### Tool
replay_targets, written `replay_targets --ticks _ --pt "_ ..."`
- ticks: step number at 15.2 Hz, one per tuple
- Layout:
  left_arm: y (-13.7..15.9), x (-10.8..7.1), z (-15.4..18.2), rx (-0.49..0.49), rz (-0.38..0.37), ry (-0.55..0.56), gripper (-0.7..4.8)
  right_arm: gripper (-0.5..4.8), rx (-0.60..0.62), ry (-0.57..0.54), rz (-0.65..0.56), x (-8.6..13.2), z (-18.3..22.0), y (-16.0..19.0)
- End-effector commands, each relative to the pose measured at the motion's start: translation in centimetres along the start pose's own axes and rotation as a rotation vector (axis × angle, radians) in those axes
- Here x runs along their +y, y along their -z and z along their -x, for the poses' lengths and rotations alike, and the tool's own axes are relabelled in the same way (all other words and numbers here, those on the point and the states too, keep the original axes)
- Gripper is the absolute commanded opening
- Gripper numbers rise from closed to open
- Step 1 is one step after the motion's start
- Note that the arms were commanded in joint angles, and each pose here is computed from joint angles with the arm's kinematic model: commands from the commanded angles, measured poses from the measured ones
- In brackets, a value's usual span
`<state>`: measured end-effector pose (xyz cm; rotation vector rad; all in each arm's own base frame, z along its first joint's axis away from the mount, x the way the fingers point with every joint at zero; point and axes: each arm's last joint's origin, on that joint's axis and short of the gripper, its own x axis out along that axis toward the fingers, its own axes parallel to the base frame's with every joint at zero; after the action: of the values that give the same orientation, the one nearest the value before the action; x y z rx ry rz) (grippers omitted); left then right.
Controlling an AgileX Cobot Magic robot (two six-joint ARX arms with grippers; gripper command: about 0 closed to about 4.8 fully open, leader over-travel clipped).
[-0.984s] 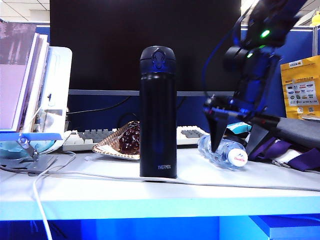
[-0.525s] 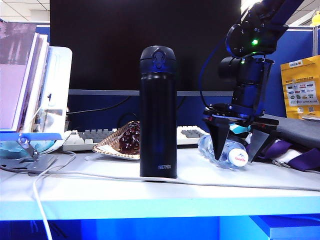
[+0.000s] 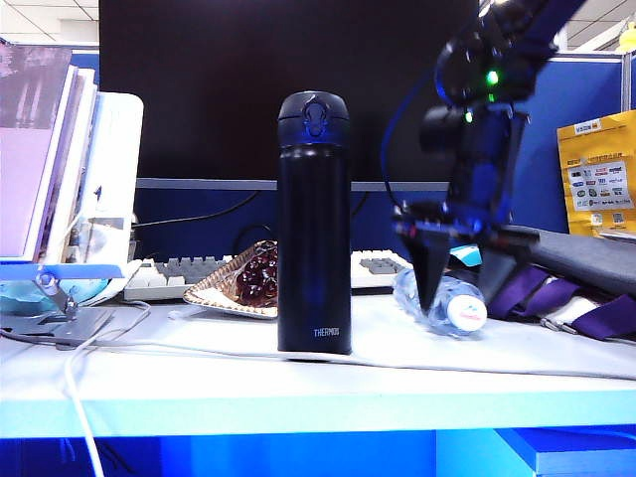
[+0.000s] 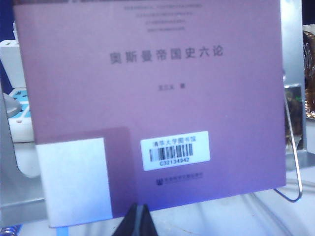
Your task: Pick up the mineral water bottle and place it vertically to the right of the black thermos cup.
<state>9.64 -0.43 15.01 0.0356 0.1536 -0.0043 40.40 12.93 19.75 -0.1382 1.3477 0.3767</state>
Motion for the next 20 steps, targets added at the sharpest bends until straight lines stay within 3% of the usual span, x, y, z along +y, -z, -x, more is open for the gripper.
replay_targets --ticks 1,2,4,12,20 --pt "0.1 0.0 0.0 0.01 0.0 -0.004 -0.05 3.63 -0.062 0.089 0.04 0.2 3.8 -1.6" --pt "0.1 0.0 0.0 0.01 -0.001 -0.005 -0.05 3.66 -0.095 0.094 0.041 0.4 5.1 -2.2" --pt "0.1 0.0 0.0 0.01 -0.001 -0.005 -0.05 4.79 -0.114 0.091 0.039 0.5 5.9 -2.5" --pt "0.1 0.0 0.0 0.01 -0.001 -0.005 -0.05 4.79 0.018 0.013 -0.006 0.5 3.8 -1.9" --pt "0.1 0.0 0.0 0.01 -0.001 -0.005 -0.05 4.79 0.056 -0.03 -0.03 0.5 2.7 -1.9"
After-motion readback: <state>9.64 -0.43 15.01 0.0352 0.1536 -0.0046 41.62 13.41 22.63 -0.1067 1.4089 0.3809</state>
